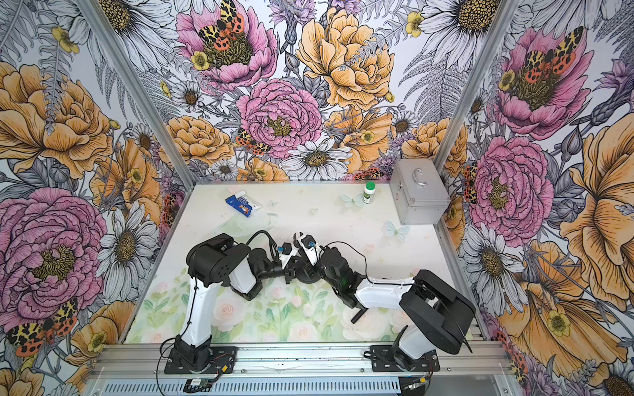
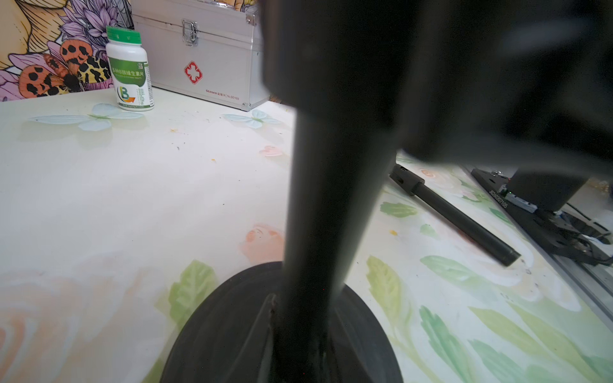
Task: Assemble a microphone stand
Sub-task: Screw the microphone stand pole into the microphone stand base.
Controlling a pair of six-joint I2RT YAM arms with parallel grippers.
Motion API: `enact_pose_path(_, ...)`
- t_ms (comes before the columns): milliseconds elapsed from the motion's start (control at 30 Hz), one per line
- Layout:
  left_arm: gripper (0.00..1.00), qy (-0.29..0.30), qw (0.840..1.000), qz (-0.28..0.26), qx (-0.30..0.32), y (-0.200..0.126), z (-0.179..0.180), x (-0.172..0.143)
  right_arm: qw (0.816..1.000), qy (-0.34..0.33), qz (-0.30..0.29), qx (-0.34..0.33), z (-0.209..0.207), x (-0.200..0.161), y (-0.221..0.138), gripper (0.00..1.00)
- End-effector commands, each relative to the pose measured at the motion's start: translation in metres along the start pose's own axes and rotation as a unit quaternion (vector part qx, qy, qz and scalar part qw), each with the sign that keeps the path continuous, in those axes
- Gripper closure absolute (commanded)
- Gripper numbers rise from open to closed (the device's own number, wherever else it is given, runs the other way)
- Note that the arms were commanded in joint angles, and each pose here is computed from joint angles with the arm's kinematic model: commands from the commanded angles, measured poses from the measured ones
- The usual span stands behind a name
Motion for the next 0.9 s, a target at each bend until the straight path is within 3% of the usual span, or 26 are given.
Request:
enact_pose_path(0, 0.79, -0.039, 0.998, 0.043, 0.02, -0.002, -0.002, -0.028, 0.987, -0.034, 0.033, 0.152, 0.001, -0.016, -0.009, 0.75)
enact_pose_path(133, 0.81, -0.035, 0.999, 0.039, 0.013, -0.001, -0.002, -0.026, 0.972, -0.015, 0.029, 0.235, -0.021, -0.005, -0.016, 0.62)
enact_pose_path(300, 0.82, -0.028, 0.999, 0.04, 0.006, 0.0, -0.005, -0.026, 0.949, -0.001, 0.048, 0.31, -0.036, 0.004, -0.008, 0.6)
enact_pose_path(500, 0.83, -0.025, 0.999, 0.042, 0.002, 0.001, -0.008, -0.027, 0.933, 0.009, 0.048, 0.355, -0.043, 0.015, 0.005, 0.59)
enact_pose_path(567, 0.83, -0.027, 0.999, 0.038, 0.002, 0.001, -0.005, -0.026, 0.931, 0.004, 0.05, 0.361, -0.043, 0.016, 0.007, 0.66)
enact_pose_path(633, 0.83, -0.032, 0.999, 0.039, 0.004, 0.0, -0.004, -0.026, 0.934, -0.003, 0.049, 0.353, -0.044, 0.015, 0.007, 0.8)
enact_pose_path(767, 0.8, -0.03, 0.999, 0.042, 0.008, 0.0, -0.005, -0.028, 0.958, -0.018, 0.053, 0.281, -0.048, 0.008, 0.005, 0.94)
enact_pose_path(867, 0.79, -0.042, 0.998, 0.04, 0.018, -0.003, 0.001, -0.027, 0.993, -0.002, 0.007, 0.121, -0.053, 0.004, -0.002, 0.98)
Point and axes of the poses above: each gripper's point midway between its finger pads, its own y axis out along the fingers, its own z axis along the line the jaws close on, x = y × z, the point moved 7 cm from there along -y, back along the fingers, and after that the axes turned 8 degrees about y, right-handed, at the moved point
